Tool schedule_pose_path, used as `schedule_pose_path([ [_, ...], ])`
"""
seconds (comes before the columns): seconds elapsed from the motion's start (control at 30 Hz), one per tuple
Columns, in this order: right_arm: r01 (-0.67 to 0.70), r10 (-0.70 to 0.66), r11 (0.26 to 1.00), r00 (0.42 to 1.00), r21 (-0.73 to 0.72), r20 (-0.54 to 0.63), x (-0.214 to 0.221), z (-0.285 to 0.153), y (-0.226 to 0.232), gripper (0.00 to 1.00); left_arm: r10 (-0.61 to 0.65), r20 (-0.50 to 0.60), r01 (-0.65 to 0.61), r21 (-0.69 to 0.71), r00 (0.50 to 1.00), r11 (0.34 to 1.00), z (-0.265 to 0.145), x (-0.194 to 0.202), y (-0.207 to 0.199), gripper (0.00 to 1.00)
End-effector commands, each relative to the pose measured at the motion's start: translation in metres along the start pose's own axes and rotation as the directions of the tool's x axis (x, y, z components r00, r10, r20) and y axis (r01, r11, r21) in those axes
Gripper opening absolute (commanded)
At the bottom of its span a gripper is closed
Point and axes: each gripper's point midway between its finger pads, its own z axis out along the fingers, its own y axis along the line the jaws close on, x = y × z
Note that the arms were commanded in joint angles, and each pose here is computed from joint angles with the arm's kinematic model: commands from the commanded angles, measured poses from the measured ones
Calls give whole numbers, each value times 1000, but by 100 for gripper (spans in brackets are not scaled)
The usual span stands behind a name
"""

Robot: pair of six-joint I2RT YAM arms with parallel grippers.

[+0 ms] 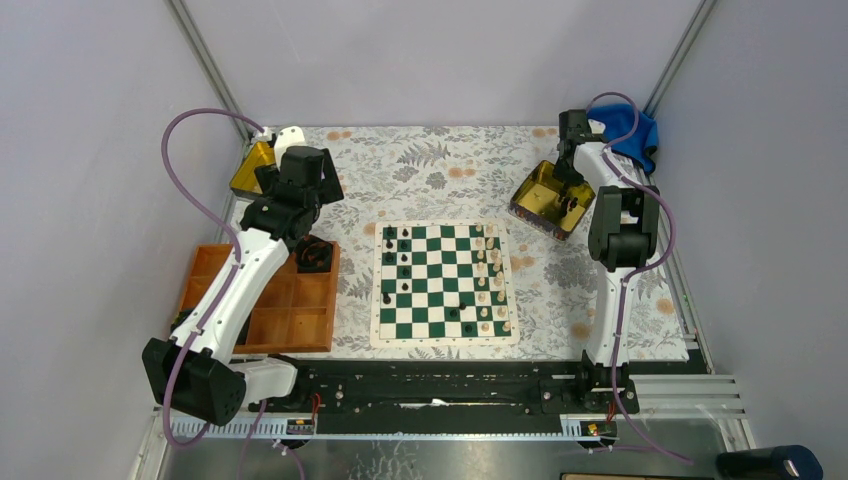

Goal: Set up the chess pieces on the board
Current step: Pick up the chess piece from the storage box.

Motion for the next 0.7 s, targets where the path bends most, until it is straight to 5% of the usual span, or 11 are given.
schedule_pose_path([
  [0.0, -12, 13, 999, 999, -33, 31, -15, -8, 5, 37, -32, 53, 31, 23, 998, 999, -4, -19, -5, 99],
  [0.43, -9, 9, 999, 1000, -46, 10, -6, -11, 3, 31, -38, 49, 37, 32, 998, 999, -4, -16, -6, 99],
  [0.67, -1, 1, 999, 1000, -34, 17, -7, -11, 1, 10, -40, 46, 38, 38, 998, 999, -4, -15, -7, 99],
])
